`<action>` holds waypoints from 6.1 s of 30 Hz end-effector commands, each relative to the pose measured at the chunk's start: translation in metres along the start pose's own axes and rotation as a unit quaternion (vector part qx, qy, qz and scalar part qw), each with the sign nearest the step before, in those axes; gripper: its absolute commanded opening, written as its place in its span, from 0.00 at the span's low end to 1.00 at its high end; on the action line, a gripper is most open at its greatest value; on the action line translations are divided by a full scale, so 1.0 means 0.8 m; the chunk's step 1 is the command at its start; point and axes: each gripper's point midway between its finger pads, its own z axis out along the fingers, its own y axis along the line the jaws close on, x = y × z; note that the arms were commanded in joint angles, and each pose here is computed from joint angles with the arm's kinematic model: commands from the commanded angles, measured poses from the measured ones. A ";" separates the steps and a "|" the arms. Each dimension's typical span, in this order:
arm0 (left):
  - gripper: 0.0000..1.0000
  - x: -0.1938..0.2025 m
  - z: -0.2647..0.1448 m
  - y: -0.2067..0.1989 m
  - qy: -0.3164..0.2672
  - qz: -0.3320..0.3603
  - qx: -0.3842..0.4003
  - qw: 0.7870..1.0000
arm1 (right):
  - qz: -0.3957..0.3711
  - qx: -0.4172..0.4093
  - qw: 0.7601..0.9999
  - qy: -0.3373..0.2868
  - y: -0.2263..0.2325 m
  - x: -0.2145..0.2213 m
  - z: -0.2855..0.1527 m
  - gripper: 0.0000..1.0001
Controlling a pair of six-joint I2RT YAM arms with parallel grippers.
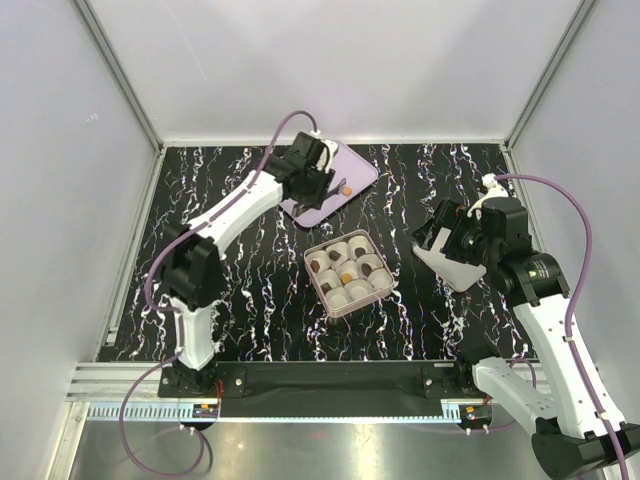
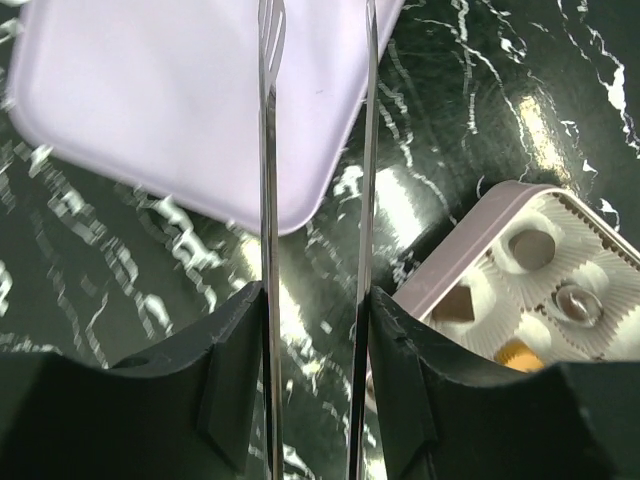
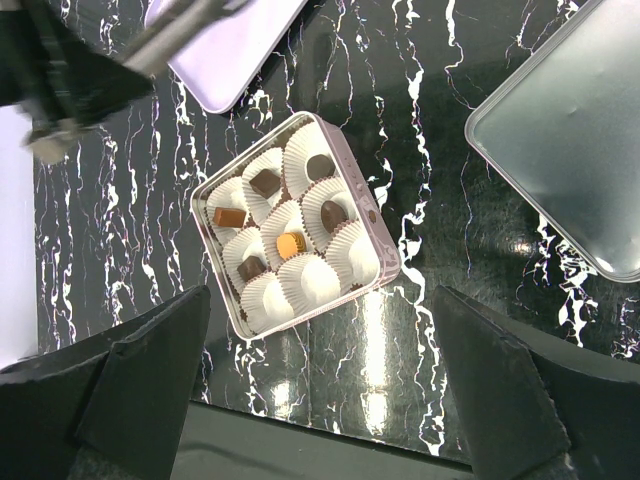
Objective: Pack the chocolate
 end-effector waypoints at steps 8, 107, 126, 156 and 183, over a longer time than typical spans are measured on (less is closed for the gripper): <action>0.48 -0.032 0.046 -0.020 -0.035 0.049 -0.021 0.998 | -0.005 -0.008 1.000 -0.018 0.006 -0.012 -0.007 1.00; 0.38 -0.034 0.008 -0.004 -0.022 0.039 -0.069 0.997 | -0.001 -0.013 1.000 -0.026 0.008 -0.012 -0.015 1.00; 0.47 -0.050 0.040 -0.008 -0.035 0.055 -0.067 0.996 | -0.001 -0.015 1.000 -0.027 0.010 -0.014 -0.014 1.00; 0.45 -0.034 0.110 -0.016 -0.011 0.062 -0.059 0.996 | -0.011 0.001 1.000 -0.024 -0.001 -0.010 -0.004 1.00; 0.38 -0.046 0.076 -0.006 -0.019 0.063 -0.079 0.995 | -0.006 0.004 1.000 -0.025 -0.003 -0.009 -0.006 1.00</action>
